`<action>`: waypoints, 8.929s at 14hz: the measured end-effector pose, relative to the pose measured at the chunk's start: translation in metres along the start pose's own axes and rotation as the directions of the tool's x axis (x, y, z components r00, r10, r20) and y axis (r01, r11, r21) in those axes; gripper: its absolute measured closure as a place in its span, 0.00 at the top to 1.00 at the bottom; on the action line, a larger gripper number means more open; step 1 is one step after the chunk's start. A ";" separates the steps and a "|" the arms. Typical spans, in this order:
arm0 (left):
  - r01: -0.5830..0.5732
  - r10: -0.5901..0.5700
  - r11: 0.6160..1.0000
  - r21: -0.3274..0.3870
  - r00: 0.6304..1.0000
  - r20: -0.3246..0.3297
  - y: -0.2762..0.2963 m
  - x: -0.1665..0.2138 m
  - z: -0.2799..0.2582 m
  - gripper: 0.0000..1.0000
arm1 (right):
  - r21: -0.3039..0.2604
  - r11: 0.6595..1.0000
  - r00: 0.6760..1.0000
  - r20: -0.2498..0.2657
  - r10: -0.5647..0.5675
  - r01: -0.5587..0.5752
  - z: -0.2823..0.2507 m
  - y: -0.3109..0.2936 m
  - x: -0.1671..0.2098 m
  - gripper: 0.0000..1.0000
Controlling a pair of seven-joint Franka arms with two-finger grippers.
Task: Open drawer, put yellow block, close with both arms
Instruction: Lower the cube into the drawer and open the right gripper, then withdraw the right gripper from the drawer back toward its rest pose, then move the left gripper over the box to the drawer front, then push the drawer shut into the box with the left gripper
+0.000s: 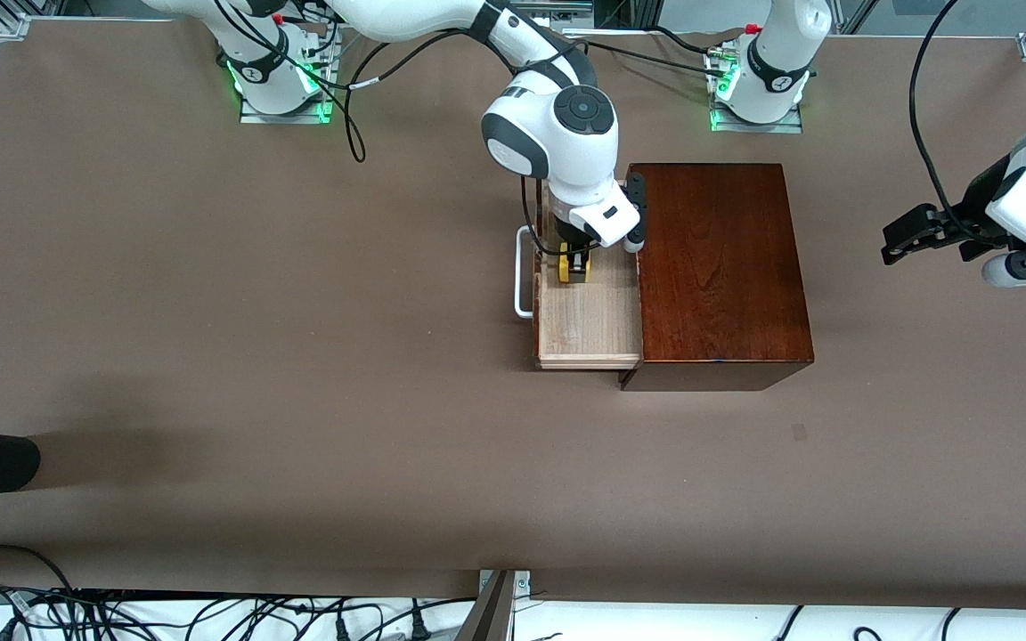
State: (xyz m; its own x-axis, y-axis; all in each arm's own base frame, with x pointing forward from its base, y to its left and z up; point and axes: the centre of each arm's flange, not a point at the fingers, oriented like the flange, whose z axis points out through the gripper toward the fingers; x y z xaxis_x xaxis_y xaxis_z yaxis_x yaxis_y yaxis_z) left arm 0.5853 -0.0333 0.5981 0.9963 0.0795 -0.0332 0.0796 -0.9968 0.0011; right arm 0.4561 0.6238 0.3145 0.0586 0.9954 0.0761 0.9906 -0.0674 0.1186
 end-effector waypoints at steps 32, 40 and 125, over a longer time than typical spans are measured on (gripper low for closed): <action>-0.007 0.007 1.000 0.001 1.000 -0.011 0.006 0.009 0.006 1.00 | 0.113 0.849 0.855 0.129 0.502 -0.516 -0.190 0.208 -0.250 1.00; -0.041 0.041 0.999 0.001 0.999 -0.001 0.027 0.010 0.013 1.00 | 0.010 0.742 0.738 0.112 0.665 -0.670 -0.237 0.244 -0.329 1.00; 0.750 -0.735 0.620 0.230 0.658 -0.164 0.473 -0.089 0.302 0.01 | -0.084 0.023 0.013 0.117 0.993 -0.996 -0.275 0.208 -0.615 1.00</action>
State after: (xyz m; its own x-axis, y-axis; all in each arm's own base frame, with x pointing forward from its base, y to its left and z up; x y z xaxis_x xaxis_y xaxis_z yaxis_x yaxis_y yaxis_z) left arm 0.5243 -0.5133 0.2996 0.6019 0.7859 0.1414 0.7894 -0.5589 -0.2540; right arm 0.5925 -0.0213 0.5651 0.9989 -0.0462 0.0028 -0.0462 -0.9989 0.0098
